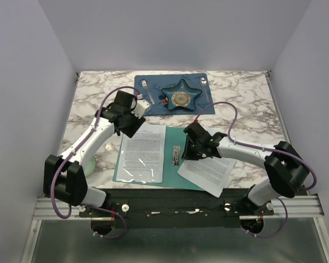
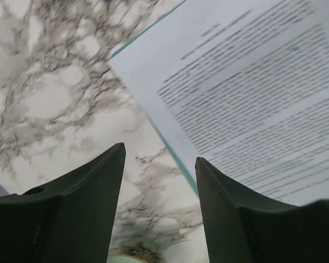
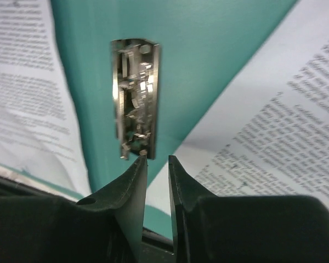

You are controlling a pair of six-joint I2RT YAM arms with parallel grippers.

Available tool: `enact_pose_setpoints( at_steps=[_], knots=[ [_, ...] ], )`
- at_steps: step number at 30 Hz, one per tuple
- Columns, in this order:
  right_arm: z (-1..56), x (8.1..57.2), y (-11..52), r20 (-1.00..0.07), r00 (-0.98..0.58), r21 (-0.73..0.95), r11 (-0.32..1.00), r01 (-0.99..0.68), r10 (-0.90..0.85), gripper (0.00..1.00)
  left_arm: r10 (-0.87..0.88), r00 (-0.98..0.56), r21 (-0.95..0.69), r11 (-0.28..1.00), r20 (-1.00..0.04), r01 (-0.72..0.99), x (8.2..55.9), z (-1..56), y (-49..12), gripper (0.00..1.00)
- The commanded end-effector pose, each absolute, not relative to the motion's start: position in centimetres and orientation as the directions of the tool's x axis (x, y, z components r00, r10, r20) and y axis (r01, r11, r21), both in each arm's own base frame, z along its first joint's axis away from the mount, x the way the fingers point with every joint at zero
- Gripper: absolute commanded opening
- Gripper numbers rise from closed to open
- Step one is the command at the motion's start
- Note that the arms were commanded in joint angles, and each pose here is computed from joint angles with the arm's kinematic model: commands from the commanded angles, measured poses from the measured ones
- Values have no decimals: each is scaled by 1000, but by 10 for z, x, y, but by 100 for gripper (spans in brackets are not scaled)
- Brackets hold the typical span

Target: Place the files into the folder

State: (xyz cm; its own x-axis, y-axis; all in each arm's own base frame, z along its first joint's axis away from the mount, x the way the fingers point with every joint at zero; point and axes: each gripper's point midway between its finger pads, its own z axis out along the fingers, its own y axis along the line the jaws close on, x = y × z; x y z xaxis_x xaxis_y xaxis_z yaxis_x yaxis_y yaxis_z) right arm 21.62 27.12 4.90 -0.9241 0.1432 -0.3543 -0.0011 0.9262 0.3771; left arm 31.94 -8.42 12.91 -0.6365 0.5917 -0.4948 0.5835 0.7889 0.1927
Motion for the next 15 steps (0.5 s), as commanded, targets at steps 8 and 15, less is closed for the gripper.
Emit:
enact_pose_setpoints(
  at_steps=[8, 15],
  knots=[
    [33, 228, 276, -349, -924, 439, 898, -11, 159, 28, 570, -606, -51, 704, -555, 708, 291, 142, -202, 38],
    [23, 228, 280, -320, -930, 467, 884, 10, 180, 23, 591, -593, -116, 648, -547, 753, 288, 117, -261, 32]
  ],
)
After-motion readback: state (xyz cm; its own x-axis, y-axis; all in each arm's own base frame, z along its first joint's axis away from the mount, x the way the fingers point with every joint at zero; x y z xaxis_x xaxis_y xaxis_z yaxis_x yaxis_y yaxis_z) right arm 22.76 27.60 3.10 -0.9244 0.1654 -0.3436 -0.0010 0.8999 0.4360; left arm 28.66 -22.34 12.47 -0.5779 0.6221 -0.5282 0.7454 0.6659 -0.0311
